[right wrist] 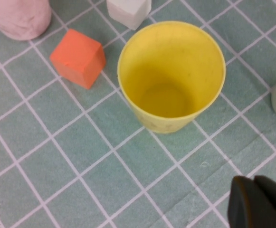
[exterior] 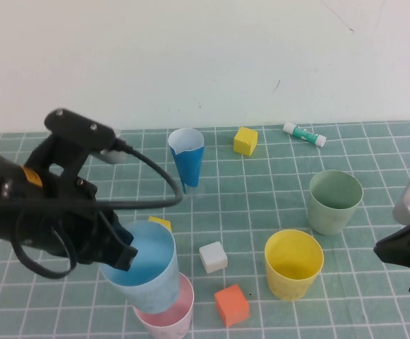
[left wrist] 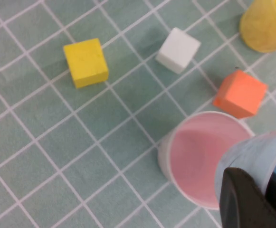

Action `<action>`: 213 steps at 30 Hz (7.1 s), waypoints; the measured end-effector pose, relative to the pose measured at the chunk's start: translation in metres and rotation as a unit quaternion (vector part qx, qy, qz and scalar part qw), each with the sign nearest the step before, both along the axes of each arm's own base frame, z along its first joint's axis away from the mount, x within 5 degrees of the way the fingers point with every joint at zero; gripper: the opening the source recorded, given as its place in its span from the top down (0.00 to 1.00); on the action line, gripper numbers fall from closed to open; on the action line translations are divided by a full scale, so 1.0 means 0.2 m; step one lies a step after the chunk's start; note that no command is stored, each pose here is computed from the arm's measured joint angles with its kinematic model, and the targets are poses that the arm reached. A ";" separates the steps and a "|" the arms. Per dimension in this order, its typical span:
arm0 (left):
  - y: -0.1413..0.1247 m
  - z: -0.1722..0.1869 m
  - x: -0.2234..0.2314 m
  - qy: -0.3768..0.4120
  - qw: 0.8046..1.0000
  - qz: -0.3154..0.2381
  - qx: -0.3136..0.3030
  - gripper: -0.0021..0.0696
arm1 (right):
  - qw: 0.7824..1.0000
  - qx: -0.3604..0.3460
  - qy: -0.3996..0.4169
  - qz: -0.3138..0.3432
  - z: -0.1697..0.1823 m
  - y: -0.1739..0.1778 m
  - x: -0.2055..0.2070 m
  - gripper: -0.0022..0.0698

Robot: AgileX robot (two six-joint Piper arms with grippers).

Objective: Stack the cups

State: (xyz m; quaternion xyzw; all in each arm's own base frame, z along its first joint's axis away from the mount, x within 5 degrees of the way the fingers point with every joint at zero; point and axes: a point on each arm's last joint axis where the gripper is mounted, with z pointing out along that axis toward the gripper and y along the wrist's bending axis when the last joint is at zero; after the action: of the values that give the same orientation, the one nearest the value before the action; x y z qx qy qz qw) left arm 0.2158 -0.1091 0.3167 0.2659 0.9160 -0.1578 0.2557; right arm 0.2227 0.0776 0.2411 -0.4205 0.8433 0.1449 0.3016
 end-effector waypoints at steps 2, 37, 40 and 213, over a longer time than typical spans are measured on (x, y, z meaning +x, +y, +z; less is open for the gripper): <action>0.00 -0.05 0.00 -0.005 1.000 0.009 -0.001 0.95 | 1.000 0.000 -0.002 -0.002 0.00 0.00 0.00 0.97; 0.00 0.04 0.15 -0.135 0.987 0.080 -0.043 0.87 | 0.996 0.015 -0.076 -0.039 0.20 0.05 0.39 0.37; 0.03 0.14 0.10 -0.187 0.978 0.082 -0.050 0.94 | 0.998 -0.005 -0.062 -0.027 0.16 0.06 0.51 0.36; 0.51 -0.29 -0.90 -0.419 0.879 0.175 -0.146 0.97 | 0.978 -0.047 -0.201 -0.020 0.32 -0.02 -0.61 0.97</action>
State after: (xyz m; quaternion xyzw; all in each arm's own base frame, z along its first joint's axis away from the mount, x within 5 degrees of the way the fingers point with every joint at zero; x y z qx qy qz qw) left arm 0.0356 -0.0079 0.2579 0.1025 0.7217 -0.1159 0.6747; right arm 0.1004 0.0738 0.3056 -0.4375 0.7799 0.0112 0.4475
